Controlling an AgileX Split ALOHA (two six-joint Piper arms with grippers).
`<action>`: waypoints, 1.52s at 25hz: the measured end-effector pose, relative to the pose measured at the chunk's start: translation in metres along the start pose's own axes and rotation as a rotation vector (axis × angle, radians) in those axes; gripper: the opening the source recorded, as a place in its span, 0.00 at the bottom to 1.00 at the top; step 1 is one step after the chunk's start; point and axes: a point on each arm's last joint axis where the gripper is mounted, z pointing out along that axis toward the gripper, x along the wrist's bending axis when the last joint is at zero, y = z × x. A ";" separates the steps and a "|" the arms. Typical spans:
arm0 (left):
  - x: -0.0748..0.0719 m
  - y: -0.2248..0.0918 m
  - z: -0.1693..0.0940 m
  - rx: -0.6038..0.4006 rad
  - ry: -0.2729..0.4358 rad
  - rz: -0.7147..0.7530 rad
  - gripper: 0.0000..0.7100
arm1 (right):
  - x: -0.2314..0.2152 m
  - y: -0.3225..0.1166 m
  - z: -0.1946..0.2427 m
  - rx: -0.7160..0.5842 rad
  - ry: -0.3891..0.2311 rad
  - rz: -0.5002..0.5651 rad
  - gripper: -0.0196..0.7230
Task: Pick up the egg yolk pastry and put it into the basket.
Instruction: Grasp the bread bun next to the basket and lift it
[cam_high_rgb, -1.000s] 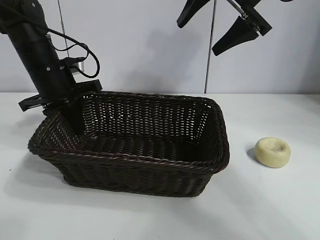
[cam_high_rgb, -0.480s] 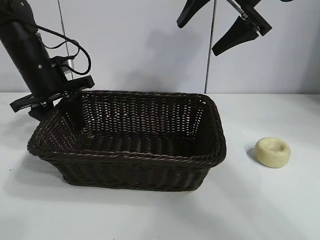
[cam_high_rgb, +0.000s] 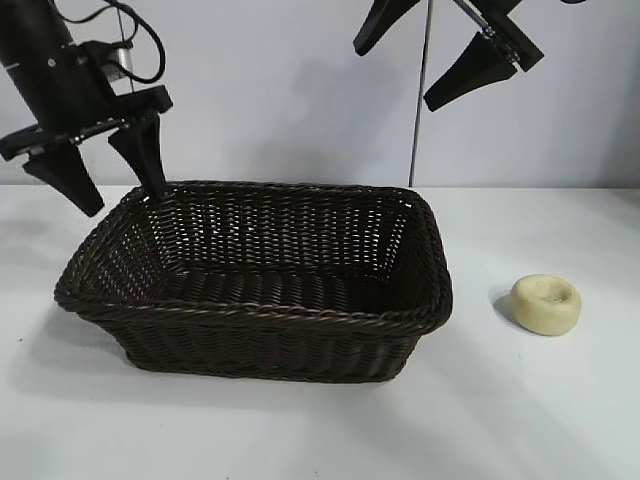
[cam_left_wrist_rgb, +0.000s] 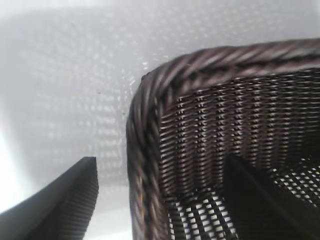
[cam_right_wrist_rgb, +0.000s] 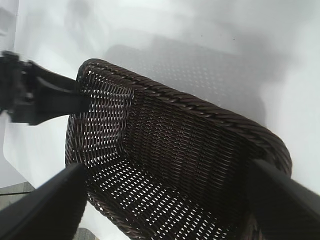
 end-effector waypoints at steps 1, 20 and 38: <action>-0.005 -0.001 -0.009 -0.023 -0.013 0.003 0.72 | 0.000 0.000 0.000 0.000 0.000 0.000 0.87; -0.023 -0.034 0.031 -0.047 -0.252 -0.217 0.72 | 0.000 0.000 0.000 0.000 0.000 0.000 0.87; -0.033 -0.030 0.011 -0.160 -0.300 -0.209 0.72 | 0.000 0.000 0.000 0.000 0.000 0.000 0.87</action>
